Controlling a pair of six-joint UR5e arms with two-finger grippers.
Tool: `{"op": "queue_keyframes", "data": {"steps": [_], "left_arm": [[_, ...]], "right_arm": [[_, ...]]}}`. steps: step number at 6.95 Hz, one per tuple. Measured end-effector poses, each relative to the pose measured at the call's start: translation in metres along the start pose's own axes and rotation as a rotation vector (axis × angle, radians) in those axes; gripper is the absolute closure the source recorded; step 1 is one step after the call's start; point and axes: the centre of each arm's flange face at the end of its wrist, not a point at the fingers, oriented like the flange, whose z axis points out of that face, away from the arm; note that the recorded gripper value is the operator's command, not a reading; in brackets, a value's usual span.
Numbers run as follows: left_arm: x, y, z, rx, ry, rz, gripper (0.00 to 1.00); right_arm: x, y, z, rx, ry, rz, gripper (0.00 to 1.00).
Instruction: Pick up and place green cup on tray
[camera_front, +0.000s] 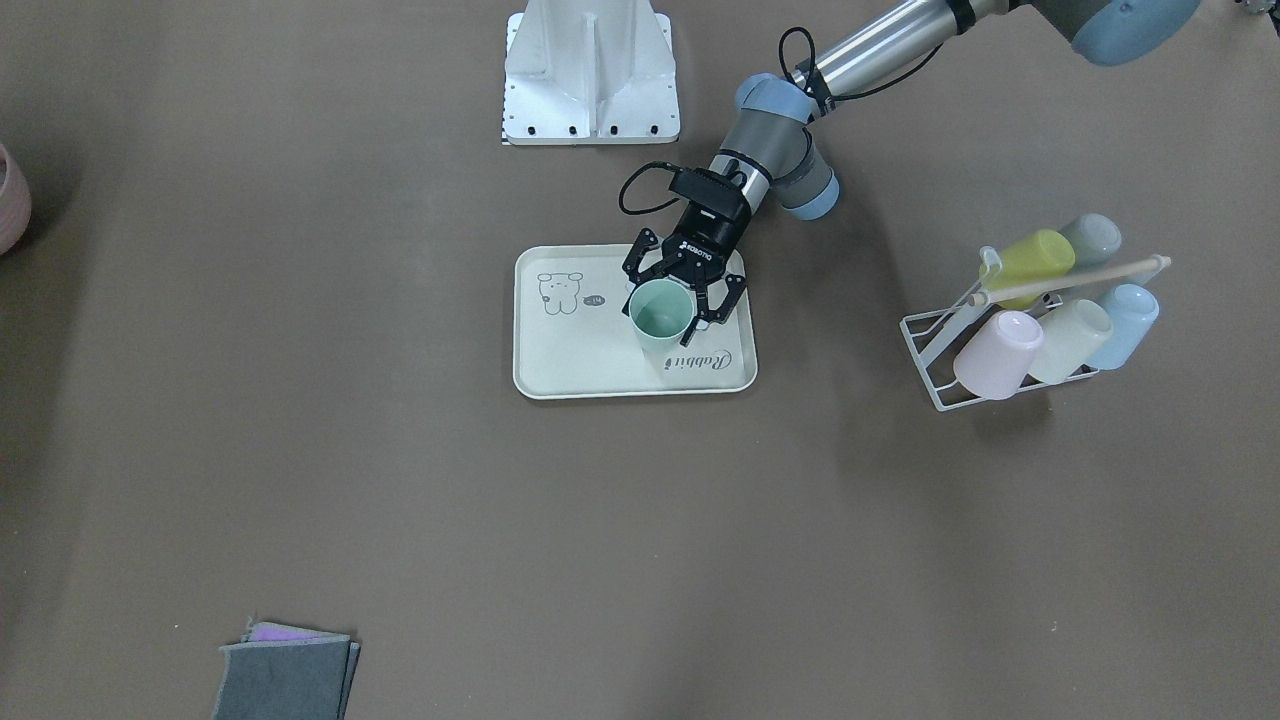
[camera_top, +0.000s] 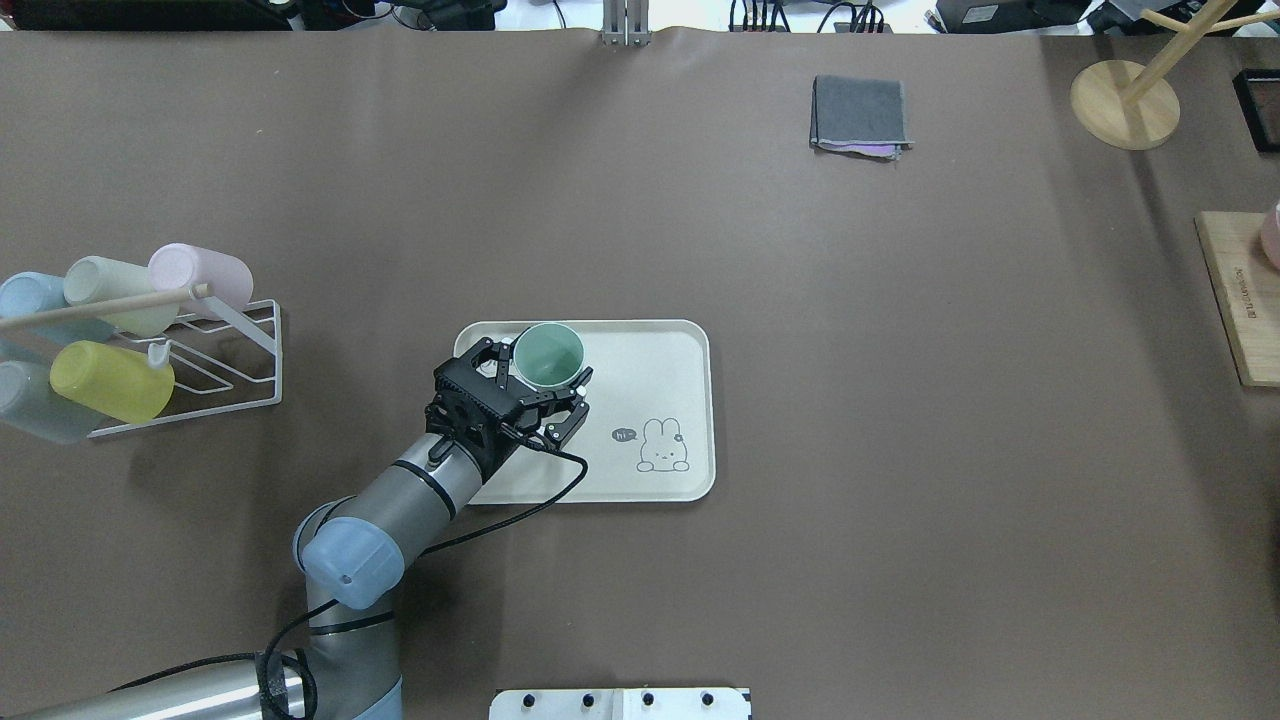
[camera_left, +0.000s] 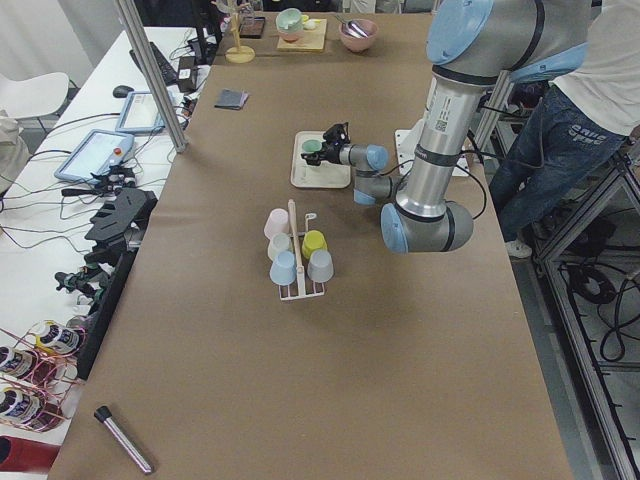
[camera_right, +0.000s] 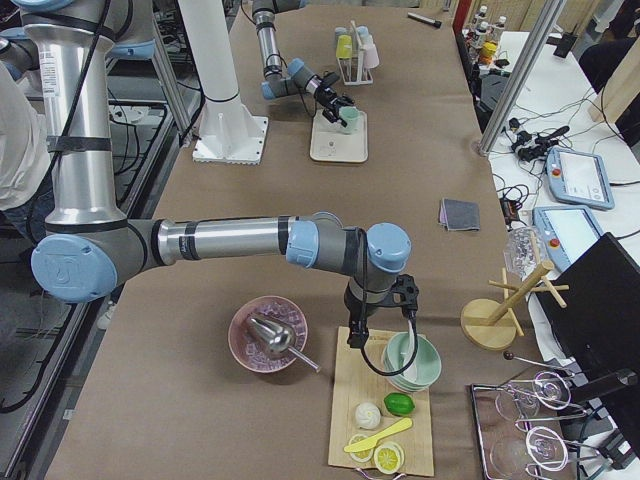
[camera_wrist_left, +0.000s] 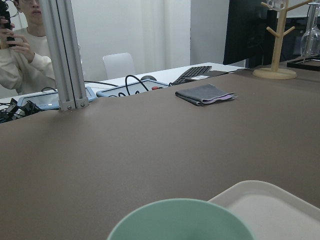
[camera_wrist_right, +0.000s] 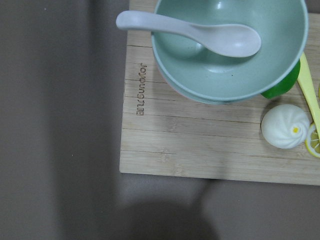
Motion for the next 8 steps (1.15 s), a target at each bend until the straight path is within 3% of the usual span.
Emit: {"op": "queue_keyframes", "data": {"steps": [2, 8], "left_arm": [[0.0, 0.0, 0.0, -0.001, 0.0, 0.001, 0.02], [-0.001, -0.036, -0.01, 0.06, 0.034, -0.061, 0.02]], "right_arm": [[0.0, 0.0, 0.0, 0.001, 0.0, 0.0, 0.0], [-0.002, -0.002, -0.002, 0.004, 0.0, -0.002, 0.0]]}}
